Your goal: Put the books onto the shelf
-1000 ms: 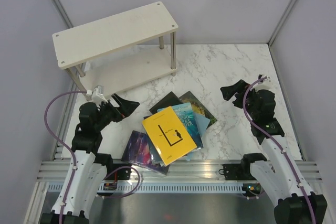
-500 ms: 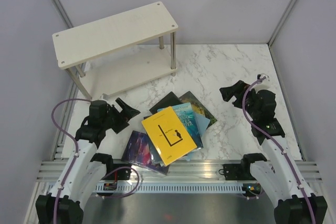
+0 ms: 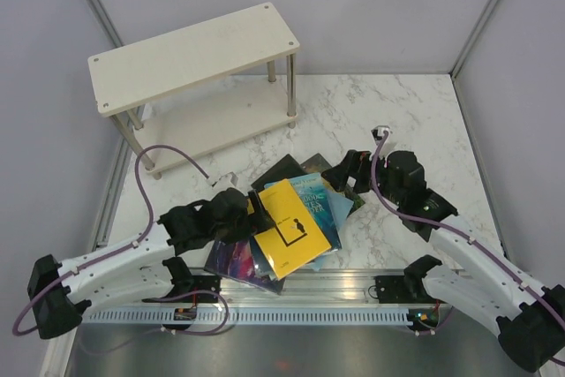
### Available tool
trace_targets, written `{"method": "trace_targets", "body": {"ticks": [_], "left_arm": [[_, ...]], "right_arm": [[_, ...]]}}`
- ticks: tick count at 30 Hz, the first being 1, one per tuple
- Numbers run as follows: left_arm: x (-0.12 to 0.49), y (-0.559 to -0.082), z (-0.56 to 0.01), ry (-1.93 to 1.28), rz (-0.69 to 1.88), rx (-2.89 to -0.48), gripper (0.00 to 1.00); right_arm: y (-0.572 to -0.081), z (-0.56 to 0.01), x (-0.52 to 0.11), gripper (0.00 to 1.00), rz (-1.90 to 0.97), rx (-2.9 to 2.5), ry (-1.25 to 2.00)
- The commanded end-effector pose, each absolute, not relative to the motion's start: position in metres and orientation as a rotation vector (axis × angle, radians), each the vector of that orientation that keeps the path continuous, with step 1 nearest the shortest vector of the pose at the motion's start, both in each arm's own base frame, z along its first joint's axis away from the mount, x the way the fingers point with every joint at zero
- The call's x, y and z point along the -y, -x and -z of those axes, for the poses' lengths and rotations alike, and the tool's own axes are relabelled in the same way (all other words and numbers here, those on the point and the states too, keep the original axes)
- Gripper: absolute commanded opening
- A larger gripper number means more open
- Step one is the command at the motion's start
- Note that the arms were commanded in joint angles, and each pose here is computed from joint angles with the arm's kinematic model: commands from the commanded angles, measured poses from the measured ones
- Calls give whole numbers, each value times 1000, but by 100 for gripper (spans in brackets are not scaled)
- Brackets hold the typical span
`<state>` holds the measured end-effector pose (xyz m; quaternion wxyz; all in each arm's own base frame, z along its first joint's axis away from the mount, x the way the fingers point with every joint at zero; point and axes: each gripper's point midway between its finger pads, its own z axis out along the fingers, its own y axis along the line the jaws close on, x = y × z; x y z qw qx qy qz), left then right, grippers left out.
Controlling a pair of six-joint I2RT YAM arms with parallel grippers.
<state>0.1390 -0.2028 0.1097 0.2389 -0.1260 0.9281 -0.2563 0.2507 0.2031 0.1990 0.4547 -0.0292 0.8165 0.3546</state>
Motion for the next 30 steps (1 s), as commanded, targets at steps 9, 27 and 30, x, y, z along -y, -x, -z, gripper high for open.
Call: {"method": "trace_targets", "body": {"ticks": [9, 27, 30], "left_arm": [[211, -141, -100, 543, 612, -2462, 100], [229, -157, -113, 552, 949, -2223, 72], [231, -160, -126, 532, 982, -2183, 61]], "right_arm": [[-224, -183, -244, 97, -1057, -2018, 90], [-192, -145, -292, 95, -1167, -2094, 156], [-183, -137, -295, 94, -1191, -2110, 150]]}}
